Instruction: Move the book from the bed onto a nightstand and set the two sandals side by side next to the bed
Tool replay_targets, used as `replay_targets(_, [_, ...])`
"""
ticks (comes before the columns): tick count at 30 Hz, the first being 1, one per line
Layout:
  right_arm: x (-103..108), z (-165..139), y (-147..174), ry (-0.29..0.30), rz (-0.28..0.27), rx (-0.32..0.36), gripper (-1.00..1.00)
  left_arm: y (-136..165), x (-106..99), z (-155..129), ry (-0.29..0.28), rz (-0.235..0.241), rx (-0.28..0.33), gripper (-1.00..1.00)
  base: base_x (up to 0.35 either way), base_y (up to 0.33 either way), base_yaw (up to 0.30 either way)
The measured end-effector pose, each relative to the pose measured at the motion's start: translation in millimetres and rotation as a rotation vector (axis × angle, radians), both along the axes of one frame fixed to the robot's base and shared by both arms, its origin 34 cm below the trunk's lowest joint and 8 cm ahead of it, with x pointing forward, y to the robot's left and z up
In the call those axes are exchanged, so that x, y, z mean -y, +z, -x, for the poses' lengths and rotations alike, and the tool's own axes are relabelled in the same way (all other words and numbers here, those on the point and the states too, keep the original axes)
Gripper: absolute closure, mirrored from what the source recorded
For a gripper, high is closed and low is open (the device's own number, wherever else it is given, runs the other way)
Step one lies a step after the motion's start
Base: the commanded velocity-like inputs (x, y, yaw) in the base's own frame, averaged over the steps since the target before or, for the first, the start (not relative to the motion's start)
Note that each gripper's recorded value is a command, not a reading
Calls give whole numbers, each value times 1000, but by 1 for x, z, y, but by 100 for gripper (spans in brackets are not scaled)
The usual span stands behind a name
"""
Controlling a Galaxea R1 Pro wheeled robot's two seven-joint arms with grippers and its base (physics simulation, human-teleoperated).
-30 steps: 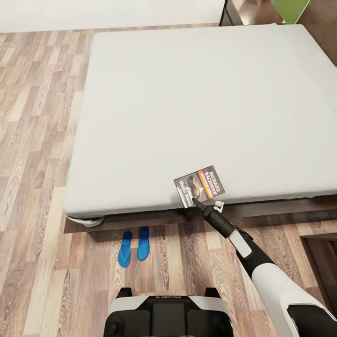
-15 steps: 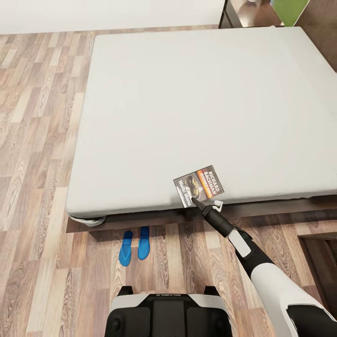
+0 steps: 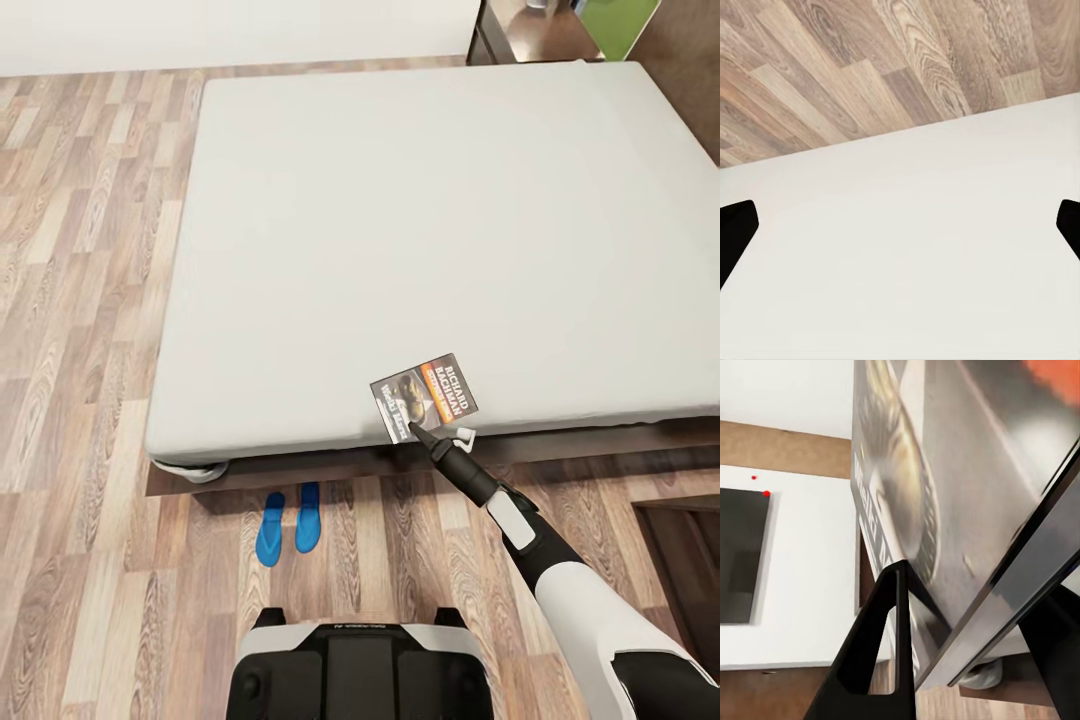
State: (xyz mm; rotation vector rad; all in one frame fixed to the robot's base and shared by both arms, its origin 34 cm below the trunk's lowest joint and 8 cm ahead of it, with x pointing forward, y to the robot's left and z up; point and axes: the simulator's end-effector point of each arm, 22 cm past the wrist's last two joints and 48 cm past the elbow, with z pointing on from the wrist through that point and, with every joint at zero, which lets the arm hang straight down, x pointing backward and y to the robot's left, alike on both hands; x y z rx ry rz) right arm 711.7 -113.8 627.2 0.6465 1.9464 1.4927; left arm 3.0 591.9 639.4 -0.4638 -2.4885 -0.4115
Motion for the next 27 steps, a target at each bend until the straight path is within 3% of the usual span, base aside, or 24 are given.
replay_targets(27, [-1, 7, 27, 3, 2, -10, 100, 34, -5, 9, -7, -24, -16, -100, 0, 0, 0])
